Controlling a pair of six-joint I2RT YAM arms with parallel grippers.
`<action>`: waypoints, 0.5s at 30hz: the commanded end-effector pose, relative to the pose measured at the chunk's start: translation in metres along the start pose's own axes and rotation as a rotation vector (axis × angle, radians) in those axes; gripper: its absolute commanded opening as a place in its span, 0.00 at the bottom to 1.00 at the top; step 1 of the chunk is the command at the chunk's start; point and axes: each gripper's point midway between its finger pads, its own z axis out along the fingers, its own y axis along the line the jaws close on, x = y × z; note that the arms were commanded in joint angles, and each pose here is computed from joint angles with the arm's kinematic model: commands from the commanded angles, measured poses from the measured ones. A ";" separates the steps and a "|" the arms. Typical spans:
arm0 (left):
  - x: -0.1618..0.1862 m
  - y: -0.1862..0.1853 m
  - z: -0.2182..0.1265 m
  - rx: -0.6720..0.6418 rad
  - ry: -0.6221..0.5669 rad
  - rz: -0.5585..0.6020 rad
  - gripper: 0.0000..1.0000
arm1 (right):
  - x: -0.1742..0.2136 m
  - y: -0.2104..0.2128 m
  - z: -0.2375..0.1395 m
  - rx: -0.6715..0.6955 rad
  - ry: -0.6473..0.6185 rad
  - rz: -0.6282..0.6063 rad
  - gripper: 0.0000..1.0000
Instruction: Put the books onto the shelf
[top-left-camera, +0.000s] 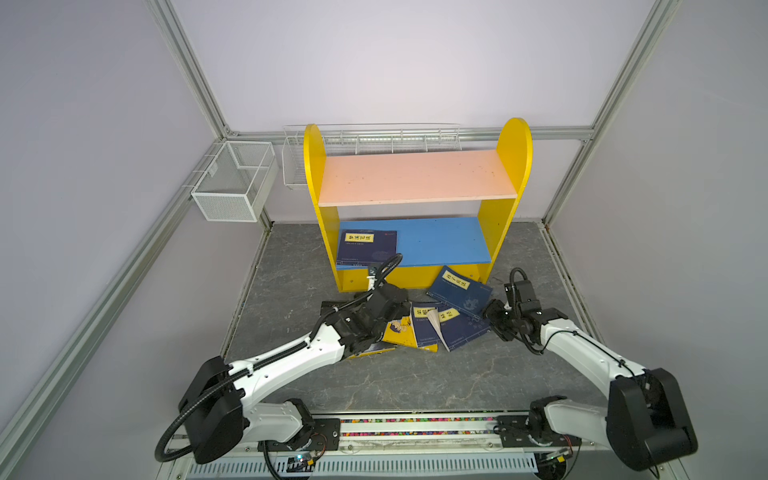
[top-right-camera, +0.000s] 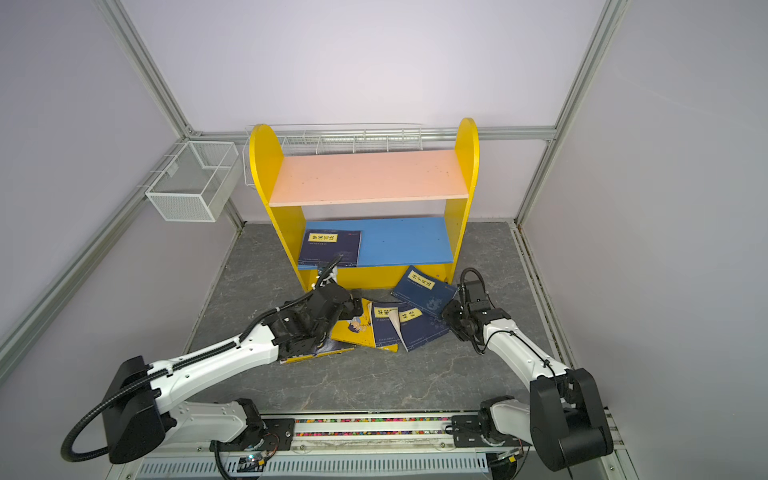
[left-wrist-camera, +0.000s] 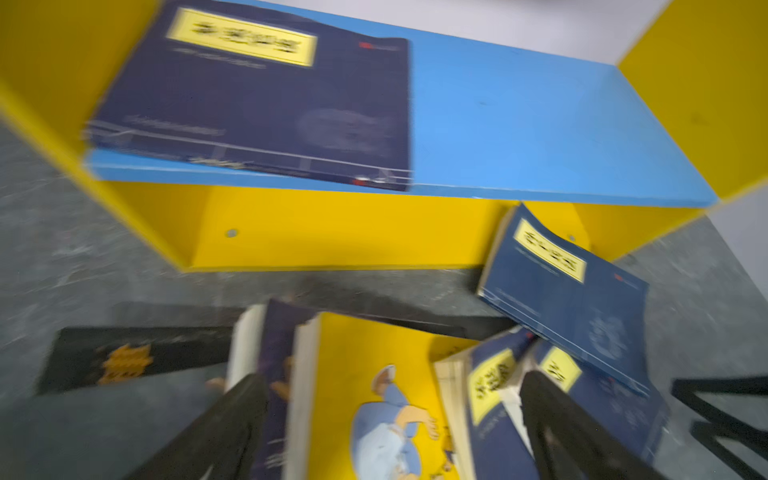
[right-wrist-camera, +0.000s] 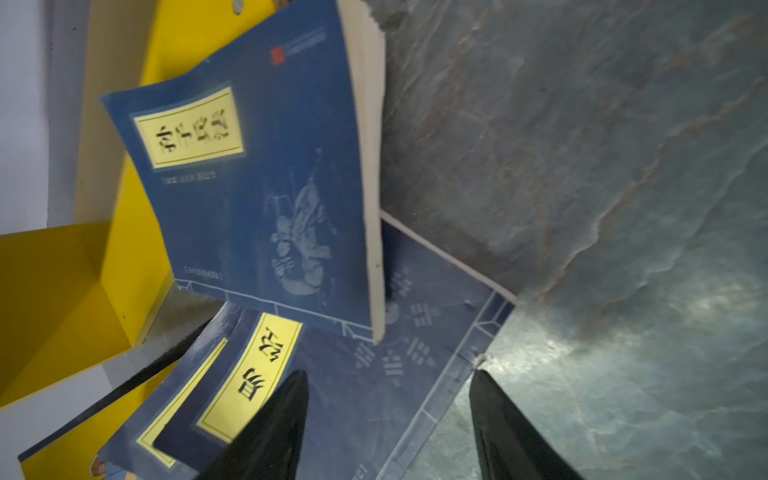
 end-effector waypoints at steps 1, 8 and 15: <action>-0.004 -0.065 0.018 0.232 0.050 0.137 0.96 | -0.011 0.012 0.001 -0.069 0.029 0.035 0.63; 0.017 -0.106 0.081 0.248 0.171 0.217 0.94 | -0.017 0.016 0.016 -0.127 0.076 0.035 0.56; 0.042 -0.112 0.123 0.199 0.230 0.255 0.90 | -0.015 0.018 0.028 -0.155 0.104 0.038 0.49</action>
